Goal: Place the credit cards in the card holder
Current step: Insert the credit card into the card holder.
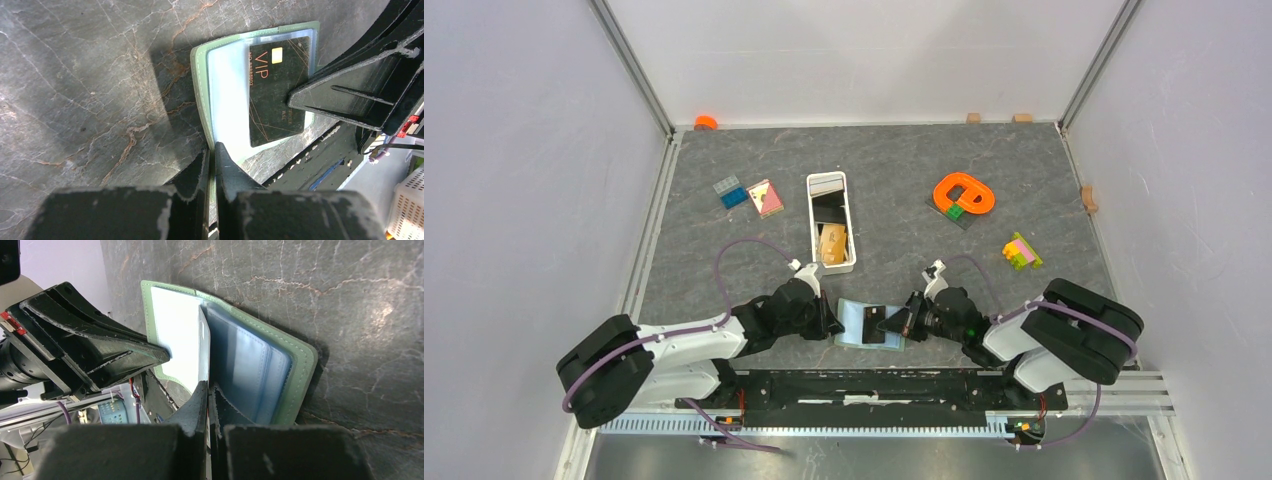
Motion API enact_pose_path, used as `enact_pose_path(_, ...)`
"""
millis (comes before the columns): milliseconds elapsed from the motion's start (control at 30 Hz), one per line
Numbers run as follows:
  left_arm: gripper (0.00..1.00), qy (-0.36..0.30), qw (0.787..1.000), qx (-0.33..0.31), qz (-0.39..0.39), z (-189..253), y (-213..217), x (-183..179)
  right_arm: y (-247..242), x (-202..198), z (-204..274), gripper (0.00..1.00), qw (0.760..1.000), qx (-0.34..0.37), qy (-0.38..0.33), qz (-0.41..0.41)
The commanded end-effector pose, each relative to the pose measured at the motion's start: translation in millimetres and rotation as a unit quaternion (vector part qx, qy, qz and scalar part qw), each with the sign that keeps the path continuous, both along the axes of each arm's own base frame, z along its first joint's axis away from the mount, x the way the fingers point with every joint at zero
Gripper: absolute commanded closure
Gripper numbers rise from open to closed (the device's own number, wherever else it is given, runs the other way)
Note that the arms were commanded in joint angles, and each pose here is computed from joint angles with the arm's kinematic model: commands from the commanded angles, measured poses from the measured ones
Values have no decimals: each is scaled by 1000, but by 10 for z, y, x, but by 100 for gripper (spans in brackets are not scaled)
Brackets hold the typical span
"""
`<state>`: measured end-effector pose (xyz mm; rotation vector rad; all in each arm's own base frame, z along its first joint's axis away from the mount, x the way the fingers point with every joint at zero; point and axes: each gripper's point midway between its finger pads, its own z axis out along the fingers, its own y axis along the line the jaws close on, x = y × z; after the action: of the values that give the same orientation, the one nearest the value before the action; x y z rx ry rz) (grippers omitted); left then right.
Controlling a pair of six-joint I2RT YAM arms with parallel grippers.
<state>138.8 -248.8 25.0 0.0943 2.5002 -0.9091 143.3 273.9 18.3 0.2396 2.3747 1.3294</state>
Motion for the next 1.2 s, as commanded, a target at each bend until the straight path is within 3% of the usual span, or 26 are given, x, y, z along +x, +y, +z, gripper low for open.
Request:
enact_pose_path(0,93,-6,1000,4,10,10,-2,47,-4,65,-54,100,1000,-18,-13,-5)
enact_pose_path(600,92,-7,1000,-1,4,29,-29,45,191,-92,-153,100,999,-28,5,31)
enact_pose_path(767,92,-4,1000,-5,6,30,-23,27,118,2,-153,97,999,-44,-14,6)
enact_pose_path(1167,91,-9,1000,-10,13,52,9,28,-14,26,-243,100,998,-54,3,-26)
